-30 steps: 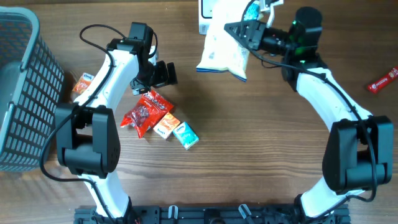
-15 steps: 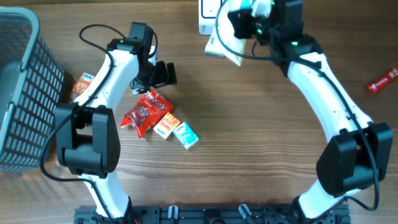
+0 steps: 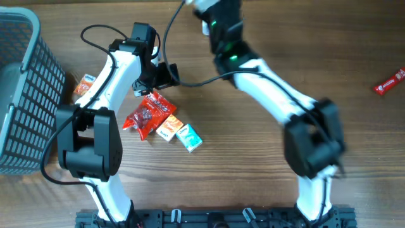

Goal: Scan the item barcode
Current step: 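Raise the white-blue bag up to the white scanner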

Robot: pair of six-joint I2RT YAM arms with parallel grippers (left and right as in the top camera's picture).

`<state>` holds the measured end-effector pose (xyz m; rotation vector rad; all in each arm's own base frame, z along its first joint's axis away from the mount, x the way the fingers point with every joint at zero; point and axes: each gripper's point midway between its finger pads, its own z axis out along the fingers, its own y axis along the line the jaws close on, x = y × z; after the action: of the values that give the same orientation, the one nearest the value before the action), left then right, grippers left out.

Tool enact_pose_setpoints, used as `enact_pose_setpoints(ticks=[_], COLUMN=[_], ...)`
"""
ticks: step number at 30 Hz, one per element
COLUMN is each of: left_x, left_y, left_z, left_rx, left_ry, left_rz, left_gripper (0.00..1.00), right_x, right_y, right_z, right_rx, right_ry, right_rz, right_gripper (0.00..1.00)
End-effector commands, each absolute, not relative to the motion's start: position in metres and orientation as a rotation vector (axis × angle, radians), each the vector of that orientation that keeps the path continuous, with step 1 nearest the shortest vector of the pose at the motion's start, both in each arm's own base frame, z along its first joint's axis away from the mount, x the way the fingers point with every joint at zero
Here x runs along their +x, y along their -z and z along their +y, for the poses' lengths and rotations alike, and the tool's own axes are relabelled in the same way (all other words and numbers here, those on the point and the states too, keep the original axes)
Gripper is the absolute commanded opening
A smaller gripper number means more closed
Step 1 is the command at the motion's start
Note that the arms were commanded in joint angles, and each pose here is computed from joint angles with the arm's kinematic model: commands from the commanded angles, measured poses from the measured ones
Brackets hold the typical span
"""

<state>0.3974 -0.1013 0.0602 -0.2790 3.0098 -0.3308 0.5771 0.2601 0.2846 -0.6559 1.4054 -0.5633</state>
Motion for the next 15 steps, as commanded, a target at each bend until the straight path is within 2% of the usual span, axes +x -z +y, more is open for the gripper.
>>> enact_pose_setpoints(ticks=[1, 3, 7, 15], left_x=[0.399, 0.399, 0.399, 0.399], left_y=[-0.065, -0.065, -0.065, -0.065], left_z=[-0.099, -0.099, -0.099, -0.099], left_rx=[-0.270, -0.270, -0.270, -0.270], left_ry=[0.326, 0.326, 0.326, 0.326], left_rz=[2.994, 2.994, 2.994, 2.994], left_gripper=[1.00, 1.00, 1.00, 1.00], right_x=[0.597, 0.602, 0.605, 0.610], right_y=[-0.223, -0.201, -0.172, -0.168], right_z=[0.250, 0.254, 0.264, 0.252], right_rx=[-0.983, -1.071, -1.168, -1.135], right_ry=[1.071, 1.194, 1.152, 1.128], right_rz=[1.282, 1.192, 1.190, 1.234], right_gripper=[0.04, 0.05, 0.05, 0.04])
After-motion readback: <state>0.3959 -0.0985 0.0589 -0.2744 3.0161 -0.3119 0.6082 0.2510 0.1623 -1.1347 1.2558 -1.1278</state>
